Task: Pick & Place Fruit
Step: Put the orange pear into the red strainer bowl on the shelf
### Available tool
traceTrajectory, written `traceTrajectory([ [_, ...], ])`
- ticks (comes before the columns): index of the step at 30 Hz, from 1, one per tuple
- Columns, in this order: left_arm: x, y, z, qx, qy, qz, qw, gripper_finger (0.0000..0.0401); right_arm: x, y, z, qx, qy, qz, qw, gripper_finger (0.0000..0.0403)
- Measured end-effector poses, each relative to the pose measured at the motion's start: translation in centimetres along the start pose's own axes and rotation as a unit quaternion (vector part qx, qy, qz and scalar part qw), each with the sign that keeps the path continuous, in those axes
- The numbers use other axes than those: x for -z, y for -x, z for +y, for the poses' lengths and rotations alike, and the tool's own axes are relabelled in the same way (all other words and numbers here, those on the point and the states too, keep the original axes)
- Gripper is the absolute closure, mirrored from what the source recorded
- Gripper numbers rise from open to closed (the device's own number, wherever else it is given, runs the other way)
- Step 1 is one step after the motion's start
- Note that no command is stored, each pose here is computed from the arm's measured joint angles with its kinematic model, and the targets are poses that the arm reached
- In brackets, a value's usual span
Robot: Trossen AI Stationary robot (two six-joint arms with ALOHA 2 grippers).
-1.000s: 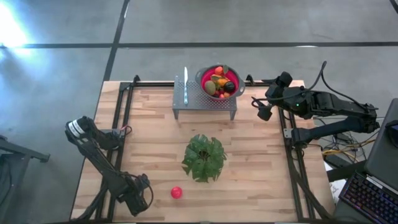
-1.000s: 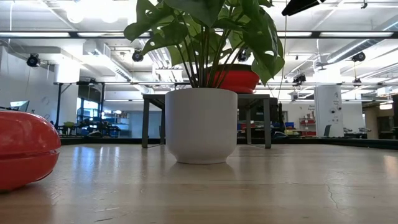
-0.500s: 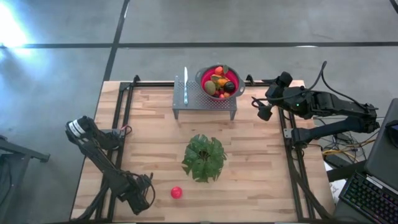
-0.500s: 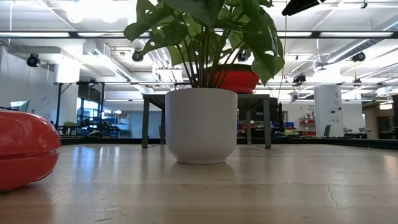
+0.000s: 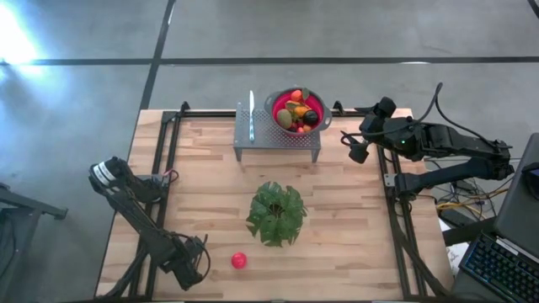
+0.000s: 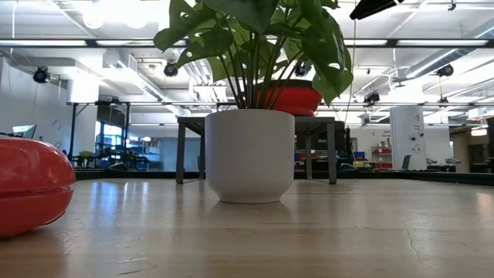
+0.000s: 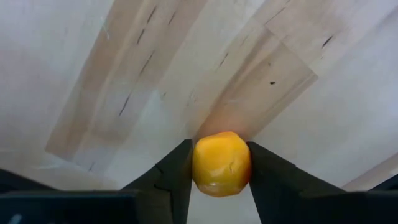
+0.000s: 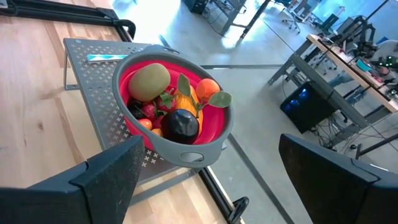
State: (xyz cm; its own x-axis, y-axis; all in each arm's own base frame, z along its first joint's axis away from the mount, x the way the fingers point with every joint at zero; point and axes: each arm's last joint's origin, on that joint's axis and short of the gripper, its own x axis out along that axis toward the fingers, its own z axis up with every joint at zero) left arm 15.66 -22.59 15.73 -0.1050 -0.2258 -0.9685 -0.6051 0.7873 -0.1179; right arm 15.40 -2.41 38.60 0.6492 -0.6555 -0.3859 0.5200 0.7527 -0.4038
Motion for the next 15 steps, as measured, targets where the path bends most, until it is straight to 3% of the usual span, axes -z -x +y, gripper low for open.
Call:
traceTrajectory([
  [15, -0.8, 1.0, 0.6, -0.008, 0.007, -0.002, 1.000, 0.0261, 0.0, 0.0, 0.0, 0.000, 0.003, 0.000, 1.000, 0.0035],
])
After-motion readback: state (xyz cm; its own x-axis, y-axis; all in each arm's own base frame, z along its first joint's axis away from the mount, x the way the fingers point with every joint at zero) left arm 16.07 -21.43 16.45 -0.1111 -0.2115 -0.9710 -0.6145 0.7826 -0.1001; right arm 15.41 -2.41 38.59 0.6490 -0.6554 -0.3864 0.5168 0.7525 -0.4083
